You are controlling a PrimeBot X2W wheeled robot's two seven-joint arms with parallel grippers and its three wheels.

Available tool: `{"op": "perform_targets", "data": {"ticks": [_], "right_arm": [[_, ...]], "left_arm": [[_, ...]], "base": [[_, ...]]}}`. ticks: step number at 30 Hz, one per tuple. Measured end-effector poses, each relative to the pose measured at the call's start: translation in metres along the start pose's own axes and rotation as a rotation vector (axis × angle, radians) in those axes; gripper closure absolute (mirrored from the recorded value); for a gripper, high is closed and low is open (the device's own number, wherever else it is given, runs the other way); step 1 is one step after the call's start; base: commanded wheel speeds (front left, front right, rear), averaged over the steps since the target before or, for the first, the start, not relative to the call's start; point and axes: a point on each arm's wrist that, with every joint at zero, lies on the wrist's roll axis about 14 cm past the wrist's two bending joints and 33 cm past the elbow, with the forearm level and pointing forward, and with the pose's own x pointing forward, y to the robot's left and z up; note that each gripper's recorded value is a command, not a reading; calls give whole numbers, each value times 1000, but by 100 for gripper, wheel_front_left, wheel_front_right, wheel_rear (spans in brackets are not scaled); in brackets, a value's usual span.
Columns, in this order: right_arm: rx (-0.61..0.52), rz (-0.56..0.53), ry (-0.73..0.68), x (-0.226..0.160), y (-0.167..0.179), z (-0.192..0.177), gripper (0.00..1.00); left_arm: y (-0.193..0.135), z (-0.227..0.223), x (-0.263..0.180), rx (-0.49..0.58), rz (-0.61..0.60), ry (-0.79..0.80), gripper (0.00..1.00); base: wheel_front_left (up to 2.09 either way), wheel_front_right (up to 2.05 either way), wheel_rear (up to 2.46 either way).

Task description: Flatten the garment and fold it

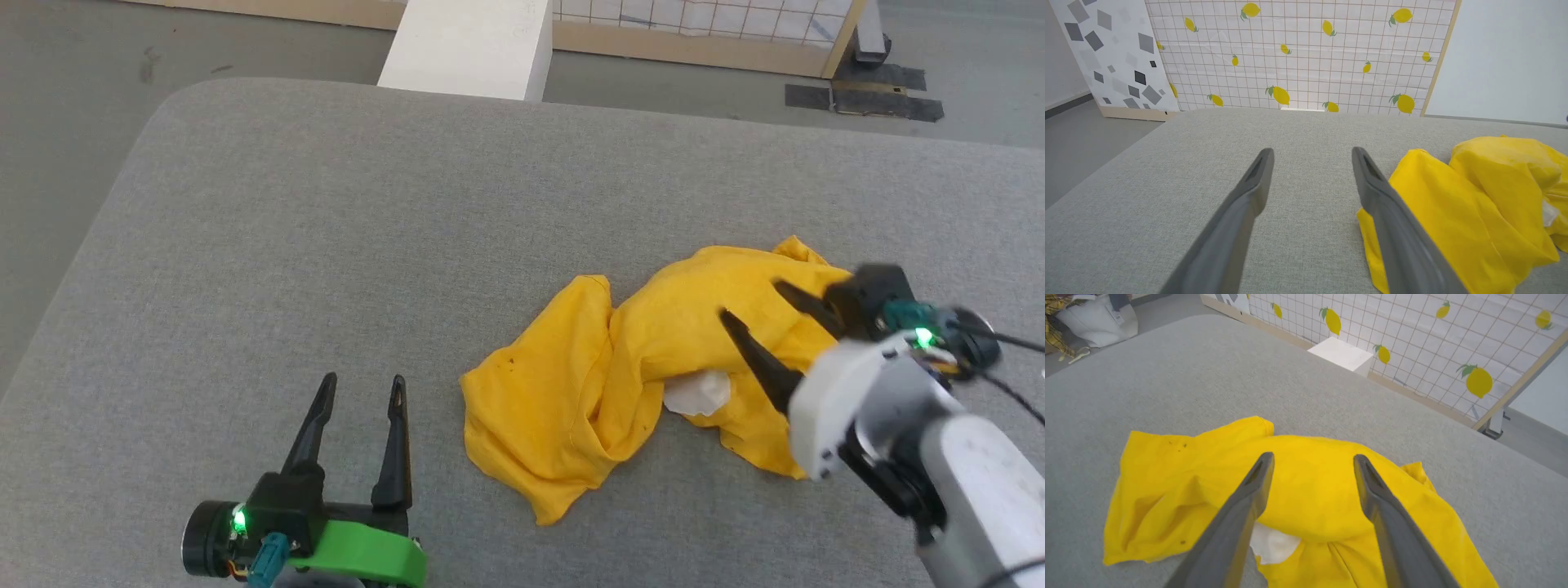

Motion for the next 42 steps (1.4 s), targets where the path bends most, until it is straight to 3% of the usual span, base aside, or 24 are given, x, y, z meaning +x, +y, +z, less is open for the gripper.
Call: {"op": "perform_targets", "data": {"ticks": [7, 15, 16, 17, 23, 31, 33, 39, 42], "right_arm": [[83, -49, 340, -42, -3, -93, 0], [66, -70, 463, -50, -6, -131, 0], [66, -69, 481, -51, -5, -137, 38], [72, -70, 494, -52, -4, -141, 100], [92, -123, 416, -46, -17, -124, 100], [105, -321, 231, -86, -82, -63, 100], [127, -364, 285, -111, -89, -76, 100], [266, -441, 650, -207, -72, -169, 100], [317, -466, 721, -231, -62, -192, 100]], "left_arm": [[0, -3, 3, 1, 0, 9, 0], [-1, -13, 6, 2, -5, 39, 0], [-2, -13, 6, 2, -7, 40, 0], [-2, -14, 6, 4, -10, 40, 0], [-5, -9, 6, 6, -23, 26, 0], [-15, -2, 2, -2, -57, 2, 0], [-18, -2, 1, -4, -67, 1, 0], [-24, -1, 4, -9, -90, -2, 0], [-26, -3, 6, -10, -96, 3, 0]], "base": [[0, 0, 0], [0, 0, 0], [0, 0, 0], [0, 0, 0], [0, 0, 0], [0, 0, 0], [0, 0, 0], [0, 0, 0], [0, 0, 0]]}}
